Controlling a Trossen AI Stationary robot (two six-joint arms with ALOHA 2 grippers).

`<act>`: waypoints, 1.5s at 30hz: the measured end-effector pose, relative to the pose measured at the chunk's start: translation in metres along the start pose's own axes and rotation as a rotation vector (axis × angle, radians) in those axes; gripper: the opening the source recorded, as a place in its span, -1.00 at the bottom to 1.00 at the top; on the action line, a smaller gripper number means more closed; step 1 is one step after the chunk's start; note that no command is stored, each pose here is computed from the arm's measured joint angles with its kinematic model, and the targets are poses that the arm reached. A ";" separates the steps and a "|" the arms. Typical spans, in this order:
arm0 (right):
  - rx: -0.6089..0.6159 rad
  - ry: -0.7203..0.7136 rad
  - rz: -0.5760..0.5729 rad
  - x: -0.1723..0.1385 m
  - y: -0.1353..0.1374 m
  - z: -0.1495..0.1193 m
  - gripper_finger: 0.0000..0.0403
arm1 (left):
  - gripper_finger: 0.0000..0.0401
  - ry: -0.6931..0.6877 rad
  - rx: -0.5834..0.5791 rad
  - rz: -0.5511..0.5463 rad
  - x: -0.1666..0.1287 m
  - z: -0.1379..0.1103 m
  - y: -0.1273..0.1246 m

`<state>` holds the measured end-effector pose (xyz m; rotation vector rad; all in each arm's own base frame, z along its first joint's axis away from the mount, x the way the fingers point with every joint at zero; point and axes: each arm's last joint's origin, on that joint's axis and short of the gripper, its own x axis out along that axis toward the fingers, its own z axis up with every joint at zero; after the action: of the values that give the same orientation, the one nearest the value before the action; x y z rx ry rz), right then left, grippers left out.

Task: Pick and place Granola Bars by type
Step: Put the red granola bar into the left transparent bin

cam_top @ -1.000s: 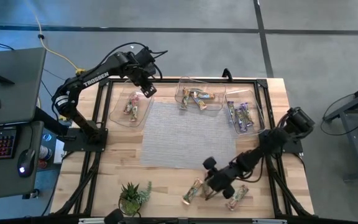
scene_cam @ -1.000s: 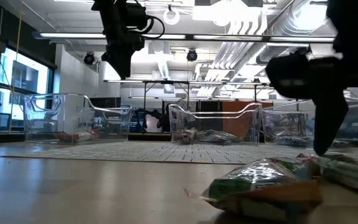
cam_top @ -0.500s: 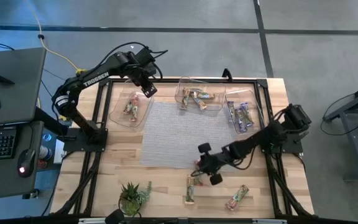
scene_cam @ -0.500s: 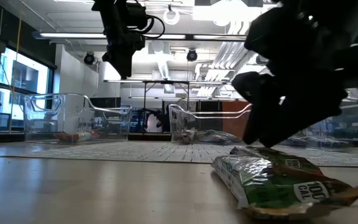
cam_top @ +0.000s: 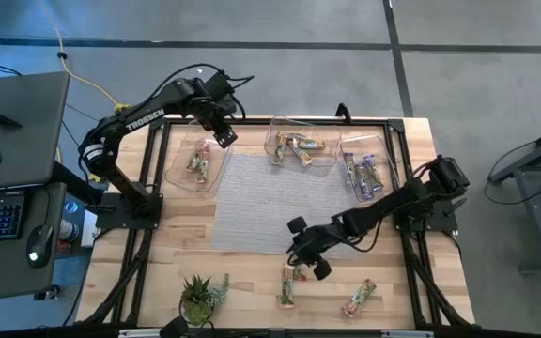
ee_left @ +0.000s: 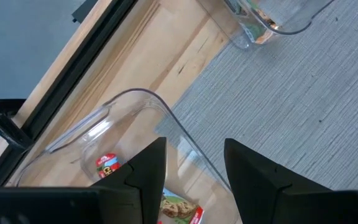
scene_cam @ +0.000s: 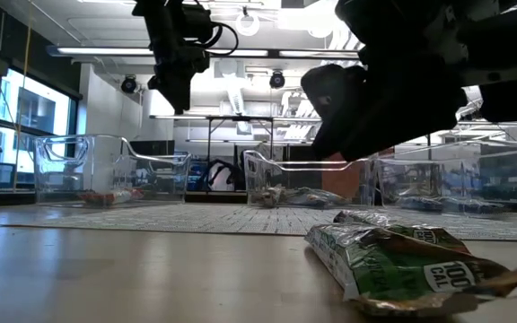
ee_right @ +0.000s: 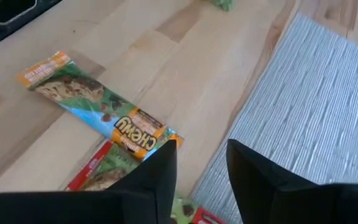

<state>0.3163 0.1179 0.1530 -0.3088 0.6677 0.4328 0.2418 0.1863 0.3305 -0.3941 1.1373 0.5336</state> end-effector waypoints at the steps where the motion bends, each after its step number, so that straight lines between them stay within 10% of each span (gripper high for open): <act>1: -0.010 -0.002 -0.001 0.000 -0.001 0.000 -0.38 | -0.22 0.000 0.000 0.000 0.000 0.000 0.000; 21: -0.035 -0.014 -0.046 0.000 -0.004 0.002 -0.26 | -0.22 0.003 0.000 0.000 0.000 0.000 0.000; 28: -0.062 0.101 0.100 -0.001 0.003 -0.011 -0.07 | -0.22 0.003 0.000 -0.001 0.000 0.000 0.000; 45: -0.471 0.147 0.209 0.012 0.000 -0.029 0.04 | -0.22 0.002 -0.004 -0.004 0.000 0.000 0.000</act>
<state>0.3092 0.1096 0.1231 -0.7255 0.7411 0.7746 0.2416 0.1861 0.3304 -0.4003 1.1375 0.5323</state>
